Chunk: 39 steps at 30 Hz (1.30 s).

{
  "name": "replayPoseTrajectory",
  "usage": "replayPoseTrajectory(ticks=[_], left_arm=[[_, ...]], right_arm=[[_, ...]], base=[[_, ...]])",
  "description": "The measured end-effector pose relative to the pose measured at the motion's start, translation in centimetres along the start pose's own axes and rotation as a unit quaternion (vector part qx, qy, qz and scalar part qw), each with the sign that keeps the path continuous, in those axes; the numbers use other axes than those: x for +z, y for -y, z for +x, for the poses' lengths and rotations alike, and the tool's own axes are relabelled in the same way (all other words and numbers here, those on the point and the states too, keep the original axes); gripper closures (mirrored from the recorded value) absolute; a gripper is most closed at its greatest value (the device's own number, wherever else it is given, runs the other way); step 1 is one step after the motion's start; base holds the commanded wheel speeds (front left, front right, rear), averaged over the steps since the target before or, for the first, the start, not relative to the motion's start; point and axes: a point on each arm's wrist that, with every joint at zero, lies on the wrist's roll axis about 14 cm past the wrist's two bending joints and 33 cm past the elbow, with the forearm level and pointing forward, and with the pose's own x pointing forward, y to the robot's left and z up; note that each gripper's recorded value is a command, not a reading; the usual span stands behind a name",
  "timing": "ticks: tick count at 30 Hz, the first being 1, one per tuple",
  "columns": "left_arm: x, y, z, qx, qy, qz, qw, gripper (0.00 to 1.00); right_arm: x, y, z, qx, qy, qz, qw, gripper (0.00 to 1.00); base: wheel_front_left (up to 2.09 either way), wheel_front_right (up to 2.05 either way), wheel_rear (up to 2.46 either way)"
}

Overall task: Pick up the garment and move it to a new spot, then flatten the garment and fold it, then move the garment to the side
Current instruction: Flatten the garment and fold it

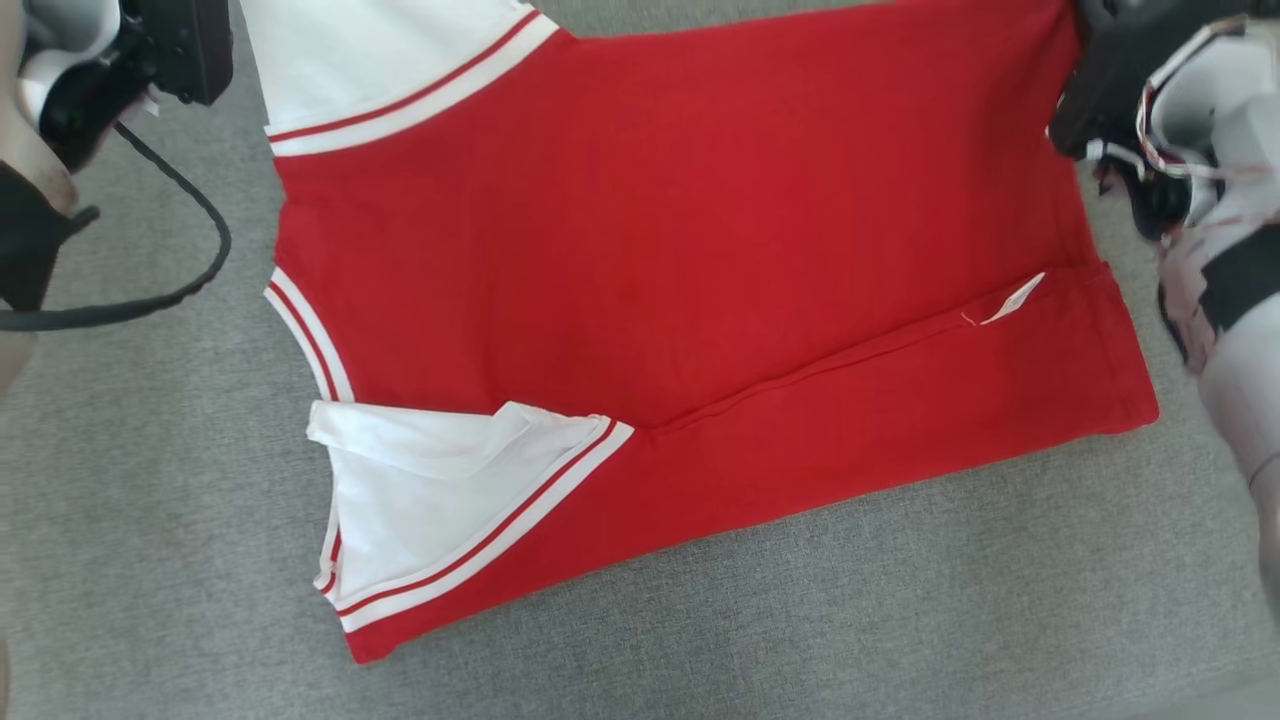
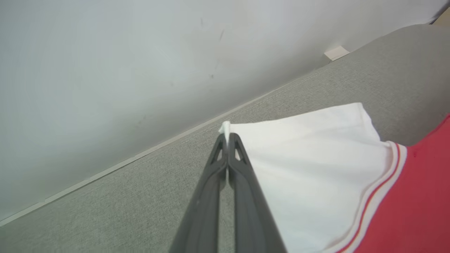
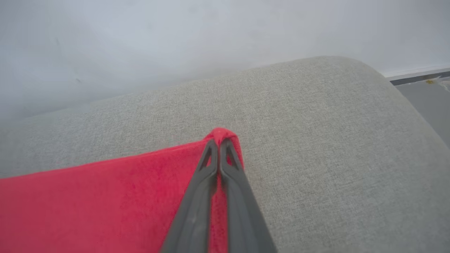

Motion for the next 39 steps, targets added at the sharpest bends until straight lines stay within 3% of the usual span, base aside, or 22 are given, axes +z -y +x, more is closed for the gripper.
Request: replayPoseTrajectory(ticks=[6,13,29,39], left_arm=[[-0.5,0.8,-2.0,-0.017,0.01,-0.049,0.999,1.0],[-0.8,0.8,-6.1,-0.03,0.027,-0.055,0.998,1.0],[-5.2,8.2,-17.0,-0.073,0.024,-0.147,0.986,1.0],[-7.7,10.9,-20.6,-0.074,0.01,-0.203,0.976,1.0]], right_arm=[[-1.5,-0.4,-1.8,0.017,0.002,0.06,0.998,1.0],[-2.4,-0.4,-4.5,0.041,-0.001,0.103,0.994,1.0],[-4.5,-0.6,-9.1,0.082,-0.012,0.098,0.992,1.0],[-7.0,-0.8,-10.8,0.094,-0.032,0.105,0.989,1.0]], base=[[0.0,0.0,0.0],[0.0,0.0,0.0],[0.0,0.0,0.0],[0.0,0.0,0.0]])
